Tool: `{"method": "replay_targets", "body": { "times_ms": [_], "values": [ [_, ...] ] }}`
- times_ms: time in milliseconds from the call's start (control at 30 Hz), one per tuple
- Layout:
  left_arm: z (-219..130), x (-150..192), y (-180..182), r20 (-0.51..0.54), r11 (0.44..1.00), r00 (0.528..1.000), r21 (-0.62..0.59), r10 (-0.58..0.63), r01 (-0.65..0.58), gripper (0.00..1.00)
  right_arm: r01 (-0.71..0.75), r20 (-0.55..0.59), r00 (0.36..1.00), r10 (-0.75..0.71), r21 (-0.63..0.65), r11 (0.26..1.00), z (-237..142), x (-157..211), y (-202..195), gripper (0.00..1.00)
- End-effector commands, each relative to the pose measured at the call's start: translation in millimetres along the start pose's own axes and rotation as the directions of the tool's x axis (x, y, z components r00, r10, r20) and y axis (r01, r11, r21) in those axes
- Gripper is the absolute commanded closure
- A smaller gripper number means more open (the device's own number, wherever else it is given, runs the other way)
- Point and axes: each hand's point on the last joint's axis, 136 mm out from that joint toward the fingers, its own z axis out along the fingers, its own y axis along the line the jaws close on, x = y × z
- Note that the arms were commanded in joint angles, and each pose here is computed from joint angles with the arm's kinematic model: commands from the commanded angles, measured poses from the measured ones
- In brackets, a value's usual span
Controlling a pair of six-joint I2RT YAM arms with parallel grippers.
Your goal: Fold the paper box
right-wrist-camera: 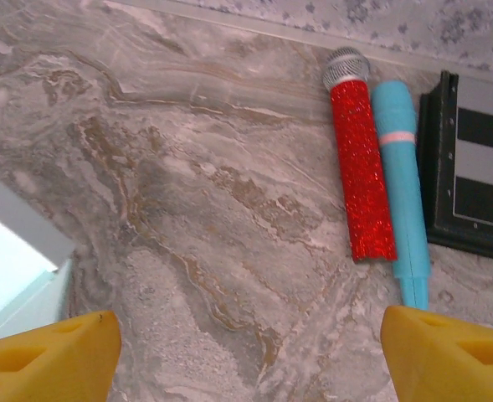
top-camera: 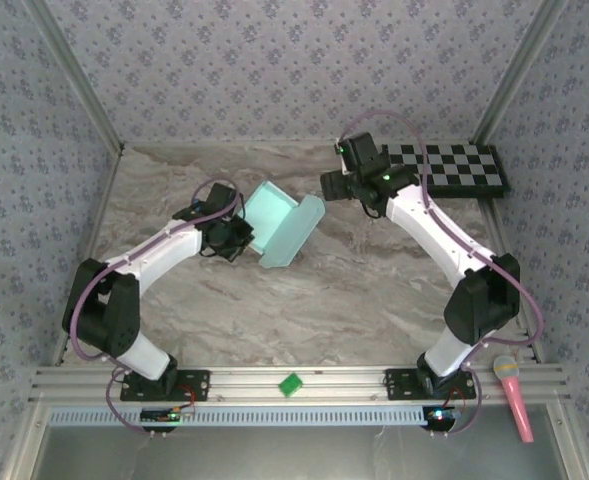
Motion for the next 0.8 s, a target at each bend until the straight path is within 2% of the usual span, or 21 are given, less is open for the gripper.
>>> {"method": "replay_targets", "body": {
  "times_ms": [0,167,267,400,600,733,767],
  "values": [
    [-9,15,11,-0.054,0.983,0.982,-0.028,-0.181,0.180,1.00,-0.043,-0.028,0.999,0.043,0.011,0.999,-6,11,-8,0.17],
    [-7,33,29,-0.095,0.952,0.949,-0.085,-0.302,0.295,1.00,-0.053,-0.039,0.998,0.053,0.014,0.999,-1,16,-9,0.17],
    [-8,40,38,-0.094,0.942,0.942,-0.124,-0.323,0.311,0.95,-0.058,-0.051,0.997,0.058,0.010,0.998,3,19,-8,0.17],
    [4,57,45,-0.160,0.921,0.910,-0.151,-0.382,0.360,0.95,-0.064,-0.063,0.996,0.064,0.006,0.998,8,22,-7,0.17],
    [22,75,49,-0.221,0.905,0.882,-0.192,-0.416,0.379,0.95,-0.062,-0.076,0.995,0.062,0.003,0.998,12,26,-5,0.17],
    [28,77,50,-0.228,0.908,0.885,-0.213,-0.405,0.361,0.89,-0.062,-0.081,0.995,0.062,0.001,0.998,13,28,-6,0.17],
    [30,78,50,-0.233,0.908,0.884,-0.214,-0.405,0.360,0.85,-0.061,-0.083,0.995,0.061,0.000,0.998,13,28,-5,0.17]
  ]
}}
